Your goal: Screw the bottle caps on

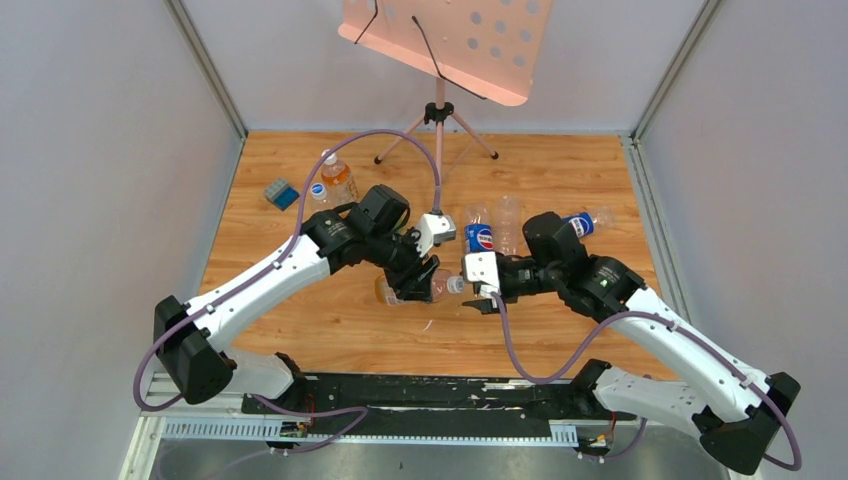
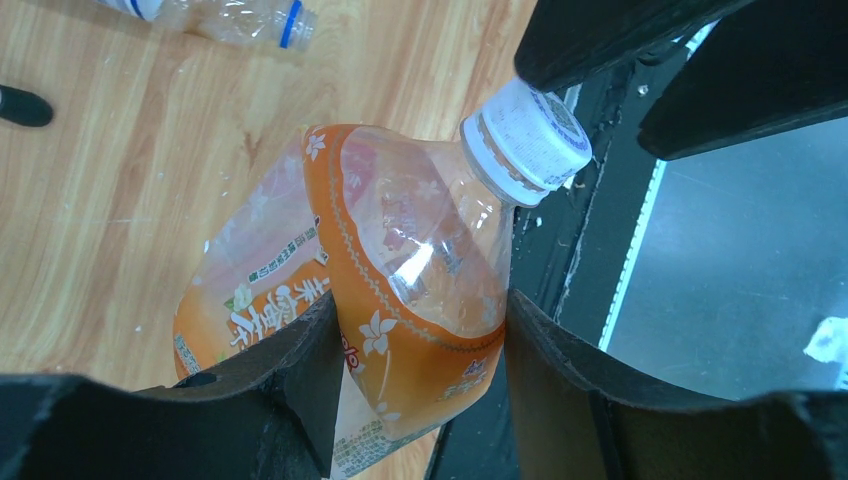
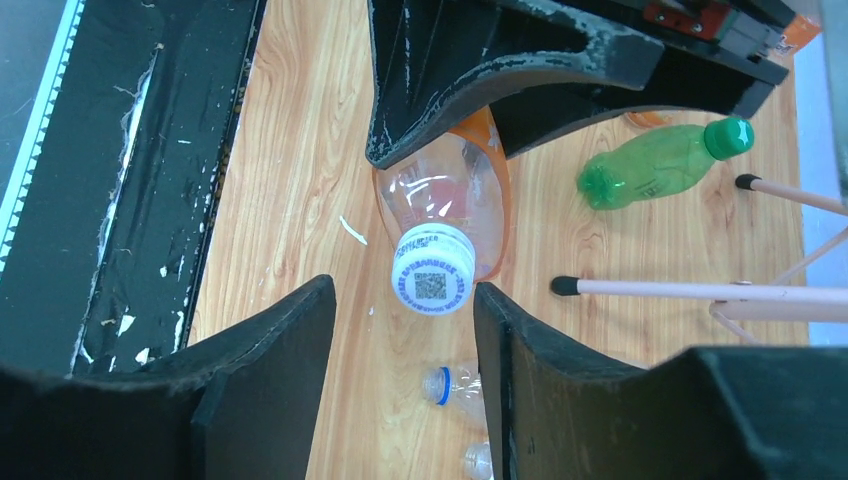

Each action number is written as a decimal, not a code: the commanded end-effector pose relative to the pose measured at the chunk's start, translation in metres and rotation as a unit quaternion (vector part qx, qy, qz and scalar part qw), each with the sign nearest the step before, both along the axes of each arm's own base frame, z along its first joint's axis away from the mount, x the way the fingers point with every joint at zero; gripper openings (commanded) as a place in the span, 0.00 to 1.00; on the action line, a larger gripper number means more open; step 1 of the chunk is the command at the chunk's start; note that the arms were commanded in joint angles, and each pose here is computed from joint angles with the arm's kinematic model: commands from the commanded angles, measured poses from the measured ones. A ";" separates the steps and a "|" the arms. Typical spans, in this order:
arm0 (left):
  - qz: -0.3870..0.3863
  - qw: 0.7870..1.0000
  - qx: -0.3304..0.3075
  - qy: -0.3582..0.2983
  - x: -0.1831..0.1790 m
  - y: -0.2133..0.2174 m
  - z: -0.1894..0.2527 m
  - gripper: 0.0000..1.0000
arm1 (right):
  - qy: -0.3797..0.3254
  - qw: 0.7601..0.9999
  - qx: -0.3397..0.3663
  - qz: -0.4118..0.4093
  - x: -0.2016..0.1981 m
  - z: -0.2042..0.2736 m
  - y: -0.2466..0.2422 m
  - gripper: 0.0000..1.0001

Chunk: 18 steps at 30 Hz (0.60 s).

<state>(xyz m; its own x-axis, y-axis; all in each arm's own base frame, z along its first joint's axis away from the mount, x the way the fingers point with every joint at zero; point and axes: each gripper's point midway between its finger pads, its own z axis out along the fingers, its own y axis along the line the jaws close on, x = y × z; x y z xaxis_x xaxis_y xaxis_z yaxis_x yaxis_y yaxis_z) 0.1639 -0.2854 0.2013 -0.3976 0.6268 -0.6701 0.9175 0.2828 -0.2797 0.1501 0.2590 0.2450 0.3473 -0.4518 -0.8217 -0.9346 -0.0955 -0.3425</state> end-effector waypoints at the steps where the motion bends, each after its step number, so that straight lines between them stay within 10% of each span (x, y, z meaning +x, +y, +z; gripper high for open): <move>1: -0.031 0.999 -0.037 -0.008 -0.004 -0.008 0.022 0.00 | -0.040 0.999 0.009 0.018 0.003 0.015 0.010 0.53; 12: -0.029 0.998 -0.056 -0.005 -0.006 -0.012 0.028 0.00 | -0.016 1.000 0.008 -0.011 0.009 0.011 0.016 0.28; 18: 0.054 0.994 -0.087 -0.027 0.012 -0.017 0.037 0.00 | 0.145 0.982 0.030 -0.118 0.013 0.007 0.028 0.02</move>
<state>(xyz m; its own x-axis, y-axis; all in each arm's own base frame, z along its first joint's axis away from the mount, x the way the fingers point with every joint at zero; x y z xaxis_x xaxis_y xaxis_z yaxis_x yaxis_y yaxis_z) 0.1558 -0.2876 0.2040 -0.4237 0.6134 -0.6665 0.9054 0.2667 -0.3302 0.1575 0.2683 0.2316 0.2595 -0.5099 -0.8202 -0.9597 -0.0415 -0.2779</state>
